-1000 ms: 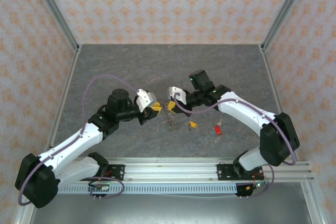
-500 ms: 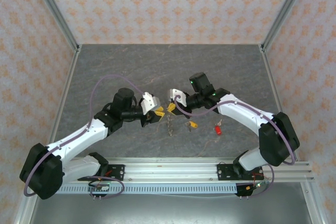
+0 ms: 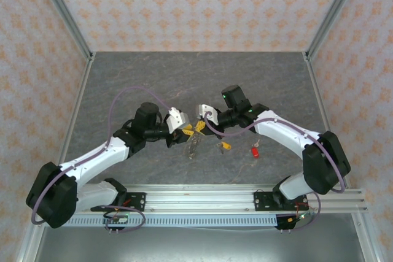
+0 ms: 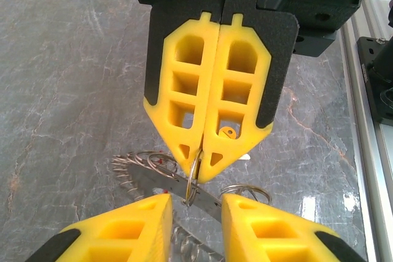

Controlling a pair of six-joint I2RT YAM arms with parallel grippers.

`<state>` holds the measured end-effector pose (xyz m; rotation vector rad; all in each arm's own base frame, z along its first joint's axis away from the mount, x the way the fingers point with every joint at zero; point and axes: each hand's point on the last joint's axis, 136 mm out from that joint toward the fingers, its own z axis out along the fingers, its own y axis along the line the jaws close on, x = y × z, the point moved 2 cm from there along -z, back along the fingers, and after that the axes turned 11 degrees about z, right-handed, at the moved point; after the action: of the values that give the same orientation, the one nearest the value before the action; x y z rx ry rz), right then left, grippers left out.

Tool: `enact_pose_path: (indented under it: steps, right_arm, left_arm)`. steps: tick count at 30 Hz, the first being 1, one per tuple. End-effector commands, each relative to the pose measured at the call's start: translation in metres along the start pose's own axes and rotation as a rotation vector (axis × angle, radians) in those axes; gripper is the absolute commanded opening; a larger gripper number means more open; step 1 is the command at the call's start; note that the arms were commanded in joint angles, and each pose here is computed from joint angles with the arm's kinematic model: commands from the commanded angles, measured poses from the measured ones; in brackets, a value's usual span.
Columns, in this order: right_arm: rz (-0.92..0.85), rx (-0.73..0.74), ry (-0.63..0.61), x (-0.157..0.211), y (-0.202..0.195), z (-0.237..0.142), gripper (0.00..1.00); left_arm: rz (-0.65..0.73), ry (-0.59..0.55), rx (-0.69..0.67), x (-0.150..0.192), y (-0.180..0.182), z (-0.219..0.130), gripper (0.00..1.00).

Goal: Put the keys on the keyring

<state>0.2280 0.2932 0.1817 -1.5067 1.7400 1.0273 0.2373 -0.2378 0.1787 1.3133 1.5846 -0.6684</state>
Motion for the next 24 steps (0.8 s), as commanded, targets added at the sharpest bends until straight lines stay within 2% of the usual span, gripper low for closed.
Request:
enact_pose_path:
  steps: [1,12,15,24]
  right_arm:
    - [-0.048,-0.033,-0.06,-0.017,0.01,-0.008,0.0]
    - [-0.047,-0.045,-0.064,-0.018,0.011,-0.007,0.0]
    - [-0.051,-0.052,-0.071,-0.02,0.013,-0.009,0.0]
    - [-0.056,-0.052,-0.083,-0.024,0.014,-0.01,0.0]
  left_arm:
    - [0.072,-0.047,-0.026,-0.018,0.009,0.001,0.26]
    - [0.081,-0.041,0.015,-0.02,0.006,0.005,0.22]
    - [0.078,-0.025,0.026,-0.018,0.006,0.007,0.19]
    - [0.087,0.061,0.086,-0.003,-0.001,0.015,0.19]
